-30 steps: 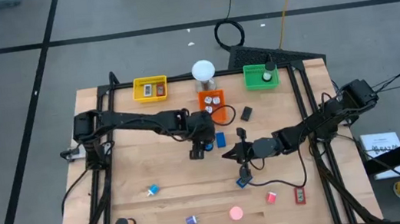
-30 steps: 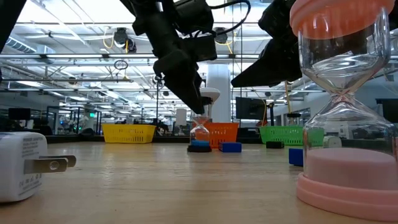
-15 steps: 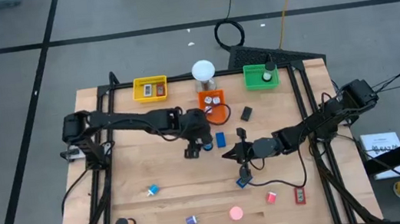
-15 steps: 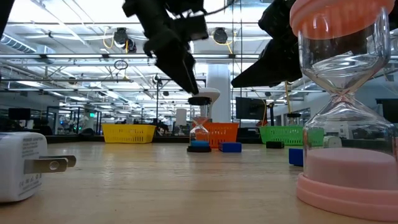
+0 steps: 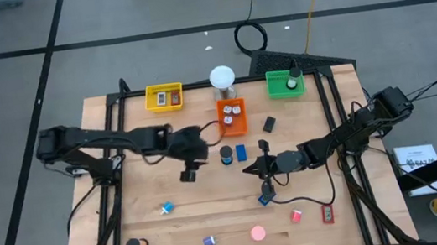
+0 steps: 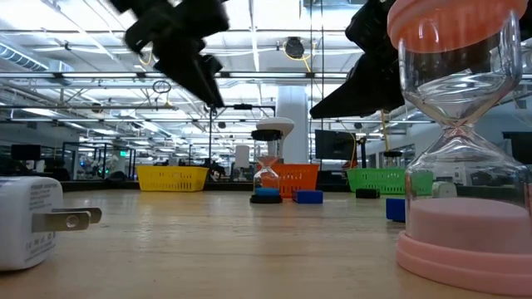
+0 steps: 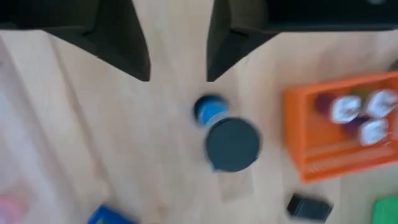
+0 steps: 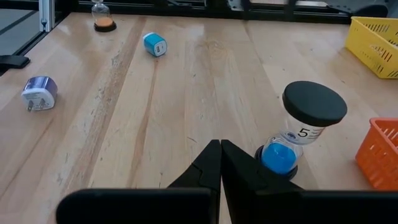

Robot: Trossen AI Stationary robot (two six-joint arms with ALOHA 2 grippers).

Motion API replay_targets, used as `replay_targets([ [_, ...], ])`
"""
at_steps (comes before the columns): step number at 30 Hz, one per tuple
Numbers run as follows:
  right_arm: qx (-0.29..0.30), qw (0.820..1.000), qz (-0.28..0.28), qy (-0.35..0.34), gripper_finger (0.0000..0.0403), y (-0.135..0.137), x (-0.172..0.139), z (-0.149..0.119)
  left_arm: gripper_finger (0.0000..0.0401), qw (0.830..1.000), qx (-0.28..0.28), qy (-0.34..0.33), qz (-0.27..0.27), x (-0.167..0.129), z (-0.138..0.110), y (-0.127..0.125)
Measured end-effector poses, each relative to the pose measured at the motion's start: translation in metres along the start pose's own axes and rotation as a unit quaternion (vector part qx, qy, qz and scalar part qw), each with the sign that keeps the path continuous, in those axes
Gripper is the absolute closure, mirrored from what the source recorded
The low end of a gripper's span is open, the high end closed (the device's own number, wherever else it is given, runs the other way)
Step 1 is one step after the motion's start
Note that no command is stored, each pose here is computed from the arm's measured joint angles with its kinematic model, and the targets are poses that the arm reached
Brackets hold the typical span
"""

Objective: Pick & Place Office items
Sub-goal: Put the blue sandglass timer into the green bin

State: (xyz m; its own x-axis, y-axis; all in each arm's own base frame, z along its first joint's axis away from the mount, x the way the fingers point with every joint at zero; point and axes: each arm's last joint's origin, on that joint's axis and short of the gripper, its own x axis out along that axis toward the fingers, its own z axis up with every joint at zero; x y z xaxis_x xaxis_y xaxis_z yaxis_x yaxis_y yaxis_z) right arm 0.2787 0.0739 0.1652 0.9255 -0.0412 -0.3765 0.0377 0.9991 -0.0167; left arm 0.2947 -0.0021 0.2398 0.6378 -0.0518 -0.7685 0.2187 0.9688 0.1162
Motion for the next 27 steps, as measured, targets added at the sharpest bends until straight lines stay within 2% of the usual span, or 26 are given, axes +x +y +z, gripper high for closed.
replay_targets([
  [4,0.026,1.000,-0.003,-0.018,0.0401,-0.003,0.001,0.004,0.0297,0.994,-0.015,-0.104,-0.006,0.011,-0.042,-0.012],
  [8,0.077,0.996,-0.024,-0.029,0.0391,-0.014,0.007,0.016,0.0334,0.977,-0.019,-0.212,0.018,0.019,-0.080,-0.020],
  [11,0.108,0.993,-0.047,-0.004,0.0368,-0.024,0.014,0.030,0.0354,0.958,-0.027,-0.282,0.036,0.018,-0.100,-0.022],
  [13,0.120,0.990,-0.067,0.036,0.0344,-0.031,0.018,0.039,0.0365,0.948,-0.035,-0.313,0.044,0.016,-0.110,-0.023],
  [16,0.124,0.985,-0.089,0.075,0.0300,-0.038,0.020,0.058,0.0378,0.941,-0.042,-0.332,0.052,0.014,-0.121,-0.023],
  [21,0.117,0.983,-0.106,0.096,0.0215,-0.048,0.020,0.082,0.0397,0.940,-0.047,-0.334,0.056,0.014,-0.125,-0.022],
  [27,0.111,0.972,-0.130,0.161,0.0134,-0.057,0.036,0.077,0.0385,0.937,-0.090,-0.335,0.039,0.014,-0.126,-0.022],
])
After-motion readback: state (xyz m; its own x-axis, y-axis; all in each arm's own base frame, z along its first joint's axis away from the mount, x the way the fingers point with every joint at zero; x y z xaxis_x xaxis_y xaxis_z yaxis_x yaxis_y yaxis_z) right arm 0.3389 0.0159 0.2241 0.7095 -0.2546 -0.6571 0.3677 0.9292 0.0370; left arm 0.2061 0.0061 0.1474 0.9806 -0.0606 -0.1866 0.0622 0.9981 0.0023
